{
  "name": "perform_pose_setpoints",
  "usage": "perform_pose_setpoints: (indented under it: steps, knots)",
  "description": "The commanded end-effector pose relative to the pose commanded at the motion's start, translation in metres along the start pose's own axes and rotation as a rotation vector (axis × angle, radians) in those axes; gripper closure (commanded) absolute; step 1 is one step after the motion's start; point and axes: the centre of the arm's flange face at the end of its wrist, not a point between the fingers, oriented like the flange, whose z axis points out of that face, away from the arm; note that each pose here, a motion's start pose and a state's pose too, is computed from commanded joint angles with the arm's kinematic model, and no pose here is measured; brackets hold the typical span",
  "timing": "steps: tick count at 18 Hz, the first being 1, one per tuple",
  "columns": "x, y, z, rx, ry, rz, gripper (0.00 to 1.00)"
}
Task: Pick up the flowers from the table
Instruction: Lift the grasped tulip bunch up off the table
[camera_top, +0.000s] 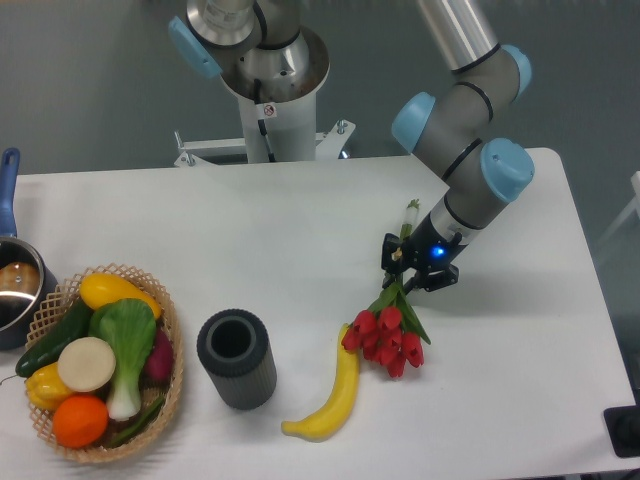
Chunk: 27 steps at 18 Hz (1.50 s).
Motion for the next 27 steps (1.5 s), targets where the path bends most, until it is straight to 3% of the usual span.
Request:
perform_pose_setpoints:
  steps: [7, 14, 20, 27]
  knots:
    - [0.003, -0.002, -0.008, 0.003, -0.005, -0.014, 0.75]
    - [0.038, -0.020, -0.094, 0.081, -0.146, 0.042, 0.75]
    - [0.095, -0.050, -0.177, 0.282, -0.224, 0.062, 0.75]
    - [0.165, -0.097, -0.276, 0.571, -0.219, 0.116, 0.75]
